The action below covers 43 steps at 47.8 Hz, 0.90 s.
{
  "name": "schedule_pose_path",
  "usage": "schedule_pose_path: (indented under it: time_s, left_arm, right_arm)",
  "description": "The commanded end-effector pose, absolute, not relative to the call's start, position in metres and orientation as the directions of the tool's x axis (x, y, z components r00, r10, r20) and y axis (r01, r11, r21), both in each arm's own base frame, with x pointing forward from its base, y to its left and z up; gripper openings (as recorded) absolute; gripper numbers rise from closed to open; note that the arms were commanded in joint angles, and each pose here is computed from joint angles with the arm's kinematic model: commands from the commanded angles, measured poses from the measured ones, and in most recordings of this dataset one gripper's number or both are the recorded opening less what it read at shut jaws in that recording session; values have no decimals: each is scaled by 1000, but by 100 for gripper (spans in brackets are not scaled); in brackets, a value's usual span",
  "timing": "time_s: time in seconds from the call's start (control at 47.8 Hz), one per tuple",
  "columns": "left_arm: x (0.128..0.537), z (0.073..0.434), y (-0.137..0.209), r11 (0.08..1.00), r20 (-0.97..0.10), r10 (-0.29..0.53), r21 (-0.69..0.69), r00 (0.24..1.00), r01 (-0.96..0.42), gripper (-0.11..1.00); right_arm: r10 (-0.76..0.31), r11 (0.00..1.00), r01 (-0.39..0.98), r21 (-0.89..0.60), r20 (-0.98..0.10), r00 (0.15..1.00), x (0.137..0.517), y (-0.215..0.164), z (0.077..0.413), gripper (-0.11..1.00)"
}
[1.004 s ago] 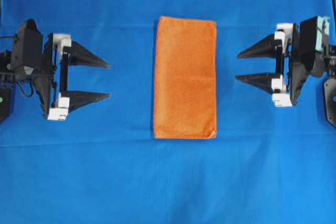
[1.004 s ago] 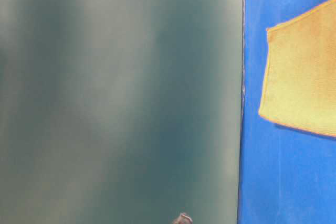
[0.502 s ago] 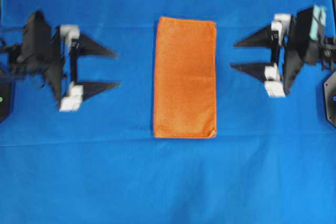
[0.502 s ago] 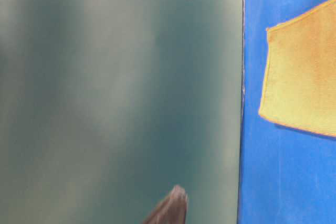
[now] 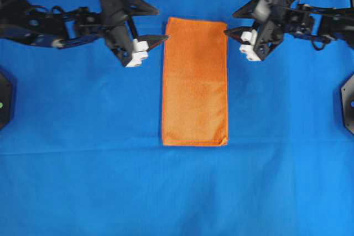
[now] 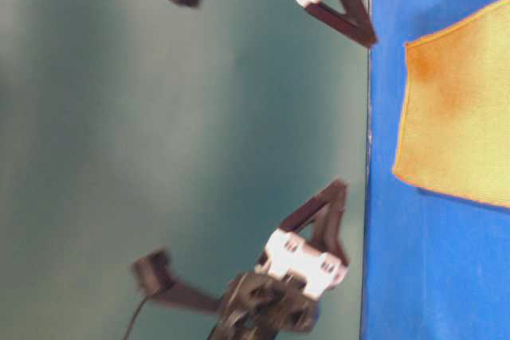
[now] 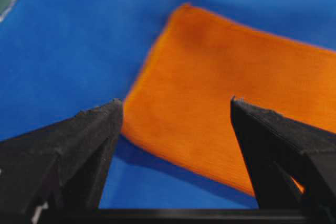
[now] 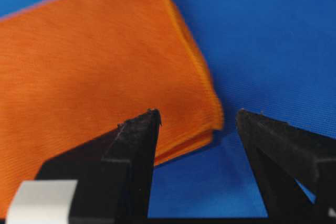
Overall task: Fold the orange towel.
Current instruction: 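Pinch the strip's two far corners with left and right grippers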
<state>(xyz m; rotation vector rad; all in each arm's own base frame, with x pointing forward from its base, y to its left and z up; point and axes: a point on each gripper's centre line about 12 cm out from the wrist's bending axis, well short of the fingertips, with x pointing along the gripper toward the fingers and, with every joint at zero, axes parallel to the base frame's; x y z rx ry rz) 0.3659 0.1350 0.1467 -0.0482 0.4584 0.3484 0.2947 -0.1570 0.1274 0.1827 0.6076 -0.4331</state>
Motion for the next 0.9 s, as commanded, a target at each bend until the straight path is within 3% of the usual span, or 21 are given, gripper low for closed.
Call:
schedule_pose_path:
  time_s: [0.0, 0.481, 0.628, 0.795, 0.879]
  left_arm:
    - [381, 144, 149, 934, -426, 337, 37, 839, -356, 77]
    - [395, 73, 176, 918, -526, 354, 37, 773, -395, 75]
    - [394, 67, 175, 919, -539, 351, 42, 766, -392, 55]
    - [393, 62, 174, 921, -551, 347, 46, 759, -387, 21]
    - [391, 61, 172, 923, -557, 343, 52, 757, -380, 10]
  right_arm:
    - [-343, 895, 445, 37, -581, 738, 305, -165, 126, 63]
    - [-327, 879, 474, 48, -663, 673, 306, -174, 87, 62]
    - [-321, 881, 470, 49, -668, 671, 305, -172, 86, 51]
    - [-308, 887, 460, 50, -677, 668, 304, -165, 83, 7]
    - [-306, 886, 460, 53, -678, 668, 304, -165, 83, 5]
